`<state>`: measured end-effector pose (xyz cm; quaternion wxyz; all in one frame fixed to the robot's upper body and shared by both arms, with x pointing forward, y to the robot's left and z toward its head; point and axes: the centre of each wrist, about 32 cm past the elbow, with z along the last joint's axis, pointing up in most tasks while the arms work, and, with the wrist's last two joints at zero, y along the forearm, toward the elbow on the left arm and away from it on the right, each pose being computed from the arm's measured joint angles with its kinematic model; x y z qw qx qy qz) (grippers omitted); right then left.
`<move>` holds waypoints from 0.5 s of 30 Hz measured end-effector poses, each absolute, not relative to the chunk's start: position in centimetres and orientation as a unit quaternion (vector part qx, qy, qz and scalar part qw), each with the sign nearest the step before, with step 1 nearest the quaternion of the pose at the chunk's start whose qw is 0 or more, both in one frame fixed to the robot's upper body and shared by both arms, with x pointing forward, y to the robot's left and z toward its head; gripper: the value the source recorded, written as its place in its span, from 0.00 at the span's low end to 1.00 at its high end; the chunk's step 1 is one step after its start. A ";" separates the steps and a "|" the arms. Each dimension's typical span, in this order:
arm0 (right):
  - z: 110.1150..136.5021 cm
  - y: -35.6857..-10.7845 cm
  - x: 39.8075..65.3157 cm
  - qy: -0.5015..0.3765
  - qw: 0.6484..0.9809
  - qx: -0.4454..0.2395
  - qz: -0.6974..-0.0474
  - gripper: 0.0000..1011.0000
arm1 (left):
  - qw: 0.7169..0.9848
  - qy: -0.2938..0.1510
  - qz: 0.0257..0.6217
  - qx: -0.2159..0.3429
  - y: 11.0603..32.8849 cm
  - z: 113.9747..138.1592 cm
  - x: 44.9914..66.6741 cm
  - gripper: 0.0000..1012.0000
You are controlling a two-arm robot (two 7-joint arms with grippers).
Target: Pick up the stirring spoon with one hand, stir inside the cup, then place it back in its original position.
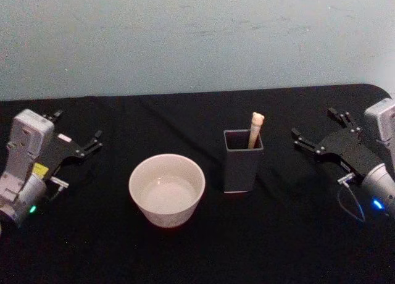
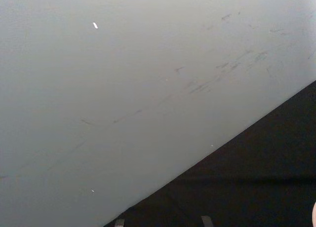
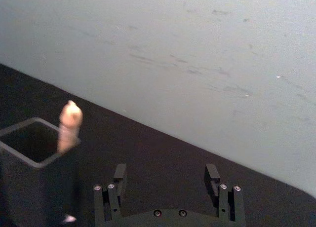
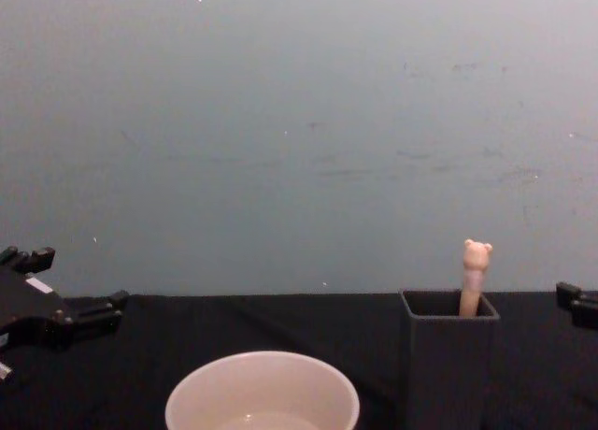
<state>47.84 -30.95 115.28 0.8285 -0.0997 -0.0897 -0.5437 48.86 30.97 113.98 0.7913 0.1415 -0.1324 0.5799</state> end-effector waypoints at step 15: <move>117.0 -31.1 46.7 0.000 0.891 -0.036 -0.453 0.99 | 0.791 -0.132 0.580 0.141 31.0 114.0 48.9 0.99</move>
